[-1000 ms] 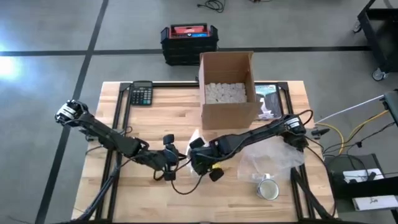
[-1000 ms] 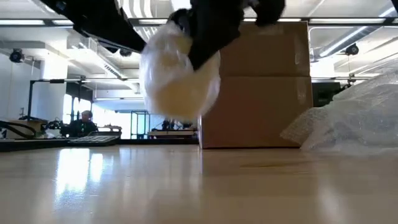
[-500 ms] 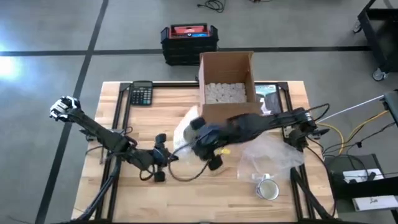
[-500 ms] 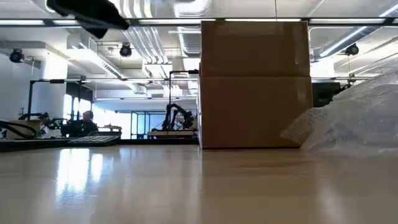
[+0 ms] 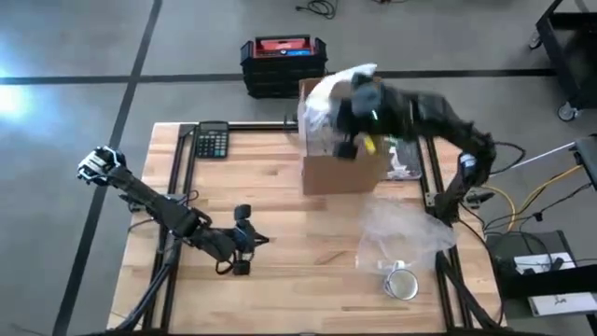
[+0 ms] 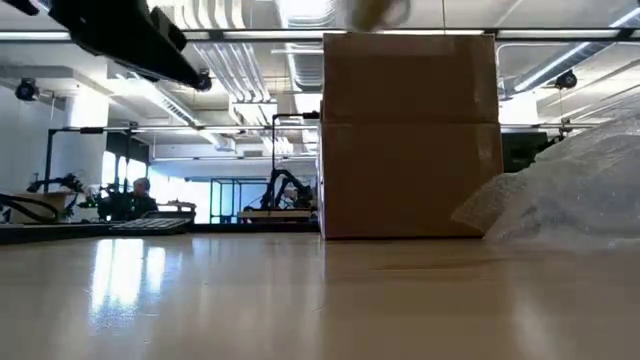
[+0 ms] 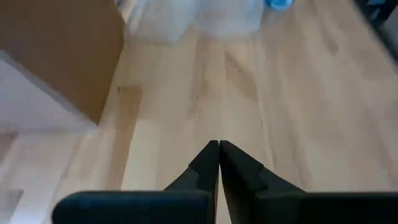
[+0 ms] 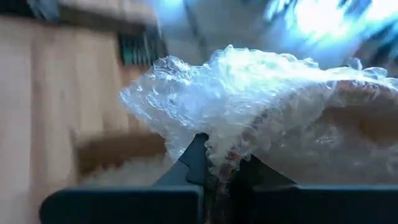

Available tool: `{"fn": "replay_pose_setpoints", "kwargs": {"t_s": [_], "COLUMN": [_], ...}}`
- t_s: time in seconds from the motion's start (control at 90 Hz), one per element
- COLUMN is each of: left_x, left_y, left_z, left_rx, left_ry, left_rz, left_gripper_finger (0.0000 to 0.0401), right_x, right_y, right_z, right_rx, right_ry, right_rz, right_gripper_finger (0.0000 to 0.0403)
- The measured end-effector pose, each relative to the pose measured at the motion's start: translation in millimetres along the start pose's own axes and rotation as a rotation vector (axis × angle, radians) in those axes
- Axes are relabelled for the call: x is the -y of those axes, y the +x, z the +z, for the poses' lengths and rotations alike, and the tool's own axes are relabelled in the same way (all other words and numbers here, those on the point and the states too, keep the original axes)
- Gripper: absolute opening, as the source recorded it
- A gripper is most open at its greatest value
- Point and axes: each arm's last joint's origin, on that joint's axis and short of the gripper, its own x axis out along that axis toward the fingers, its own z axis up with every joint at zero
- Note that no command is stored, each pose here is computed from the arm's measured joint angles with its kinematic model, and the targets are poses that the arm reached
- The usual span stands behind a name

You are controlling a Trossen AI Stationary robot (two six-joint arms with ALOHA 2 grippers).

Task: Wrap mug
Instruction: Put the wrapped yellow mug into the brown cardboard box, then prepare the transparent bubble wrap

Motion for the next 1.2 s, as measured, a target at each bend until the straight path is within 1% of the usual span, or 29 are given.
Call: {"fn": "replay_pose_setpoints", "kwargs": {"t_s": [0.067,0.144,0.267,0.356,0.467,0.567,0.678,0.778,0.9,1.056,1.2], "left_x": [-0.8,-2.9,-3.9,-2.9,-1.1,-0.1,0.3,0.3,0.5,0.5,1.0], "left_y": [2.7,8.0,14.6,19.9,24.1,26.2,26.4,26.3,26.3,26.2,26.3], "left_z": [0.2,-0.4,-2.5,-4.8,-6.9,-8.6,-8.7,-8.3,-8.3,-8.3,-8.5], "left_rx": [0.000,0.007,0.016,0.013,0.004,-0.009,-0.013,-0.009,-0.010,-0.012,-0.018], "left_ry": [-0.010,-0.035,-0.053,-0.062,-0.055,-0.044,-0.043,-0.045,-0.046,-0.046,-0.046], "left_rz": [0.013,0.060,0.146,0.178,0.179,0.173,0.163,0.161,0.156,0.153,0.137], "left_gripper_finger": [0.0000,0.0000,0.0000,0.0000,0.0000,0.0000,0.0000,0.0000,0.0000,0.0000,0.0000], "right_x": [21.8,44.2,56.3,52.7,43.9,33.6,23.7,19.3,22.1,37.2,44.7], "right_y": [21.8,42.6,81.2,108.3,136.4,161.9,182.4,186.9,180.0,139.0,96.9], "right_z": [-12.1,-24.5,-40.6,-52.5,-67.6,-84.3,-99.1,-106.5,-100.7,-73.2,-52.5], "right_rx": [-0.080,-0.120,-0.200,-0.273,-0.346,-0.436,-0.490,-0.517,-0.507,-0.453,-0.392], "right_ry": [0.090,0.174,0.226,0.241,0.250,0.241,0.238,0.230,0.236,0.249,0.291], "right_rz": [0.053,0.089,0.119,0.159,0.218,0.239,0.269,0.294,0.286,0.270,0.250], "right_gripper_finger": [0.0003,0.0003,0.0003,0.0003,0.0003,0.0003,0.0011,0.0045,0.0110,0.0190,0.0238]}}
